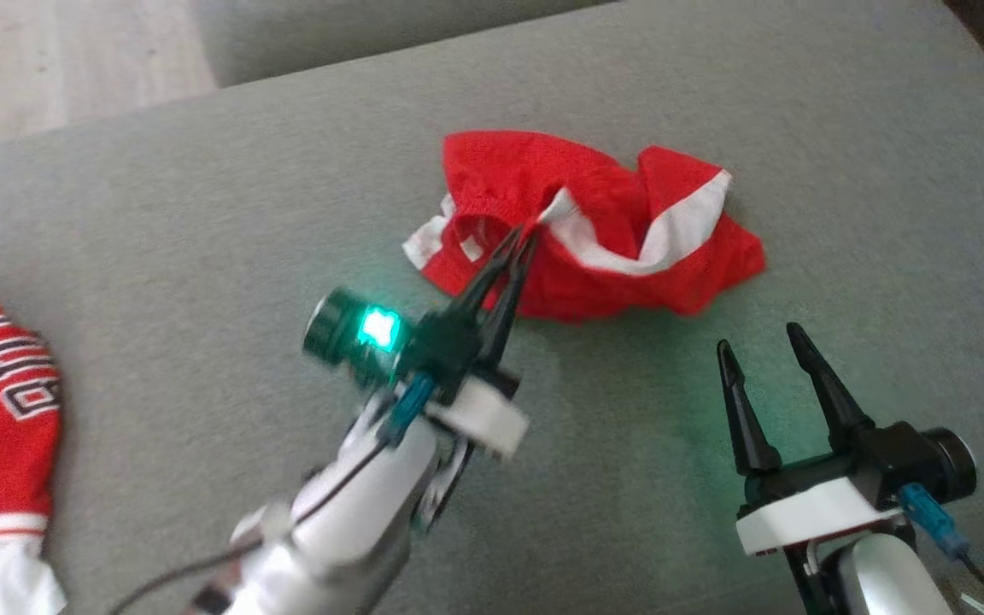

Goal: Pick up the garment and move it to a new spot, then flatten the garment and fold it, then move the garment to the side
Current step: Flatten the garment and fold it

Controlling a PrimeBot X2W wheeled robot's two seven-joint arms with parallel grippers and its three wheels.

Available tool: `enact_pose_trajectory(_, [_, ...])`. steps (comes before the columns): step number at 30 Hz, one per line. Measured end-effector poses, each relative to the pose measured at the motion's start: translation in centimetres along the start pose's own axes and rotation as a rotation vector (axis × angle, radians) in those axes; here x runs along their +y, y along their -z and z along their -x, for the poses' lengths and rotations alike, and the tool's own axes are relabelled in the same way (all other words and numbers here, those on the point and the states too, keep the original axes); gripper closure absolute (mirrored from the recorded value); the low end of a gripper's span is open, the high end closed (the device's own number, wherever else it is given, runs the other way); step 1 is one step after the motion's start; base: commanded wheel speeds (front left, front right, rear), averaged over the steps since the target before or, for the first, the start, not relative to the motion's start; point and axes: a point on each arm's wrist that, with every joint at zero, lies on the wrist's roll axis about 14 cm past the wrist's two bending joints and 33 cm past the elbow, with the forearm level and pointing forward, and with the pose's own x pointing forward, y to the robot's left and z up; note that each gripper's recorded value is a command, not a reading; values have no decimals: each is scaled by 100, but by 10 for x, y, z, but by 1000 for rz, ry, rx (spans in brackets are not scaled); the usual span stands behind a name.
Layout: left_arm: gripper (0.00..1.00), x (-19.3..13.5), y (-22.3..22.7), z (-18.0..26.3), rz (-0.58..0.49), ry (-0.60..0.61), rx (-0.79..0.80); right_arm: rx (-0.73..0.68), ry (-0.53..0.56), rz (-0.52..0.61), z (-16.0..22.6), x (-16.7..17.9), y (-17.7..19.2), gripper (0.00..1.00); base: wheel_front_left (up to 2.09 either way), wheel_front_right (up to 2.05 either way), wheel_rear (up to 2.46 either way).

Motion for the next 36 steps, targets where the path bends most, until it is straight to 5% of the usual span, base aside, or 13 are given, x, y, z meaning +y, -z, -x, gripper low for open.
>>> enact_pose_trajectory(7, [100, -18, 80, 86, 235, -36, 229, -19, -54, -4, -10, 16, -5, 0, 0, 0, 0])
enact_pose_trajectory(8, [71, -27, 88, 95, 286, -22, 260, -19, -61, -3, -11, 18, -5, 0, 0, 0, 0])
enact_pose_trajectory(9, [0, -44, 96, 107, 345, 19, 301, -18, -71, -3, -12, 21, -4, 0, 0, 0, 0])
enact_pose_trajectory(22, [0, -46, 75, 90, 283, 84, 248, -14, -72, -5, -8, 22, -3, 0, 0, 0, 0])
enact_pose_trajectory(23, [9, -46, 75, 88, 279, 90, 249, -12, -70, -5, -8, 21, -2, 0, 0, 0, 0])
enact_pose_trajectory(24, [62, -46, 75, 88, 275, 95, 254, -11, -68, -5, -7, 21, -2, 0, 0, 0, 0])
enact_pose_trajectory(25, [100, -47, 77, 88, 273, 99, 261, -9, -66, -5, -7, 20, -2, 0, 0, 0, 0])
enact_pose_trajectory(36, [100, -25, 92, 97, 276, 26, 321, -13, -71, -21, -9, 22, -2, 0, 0, 0, 0])
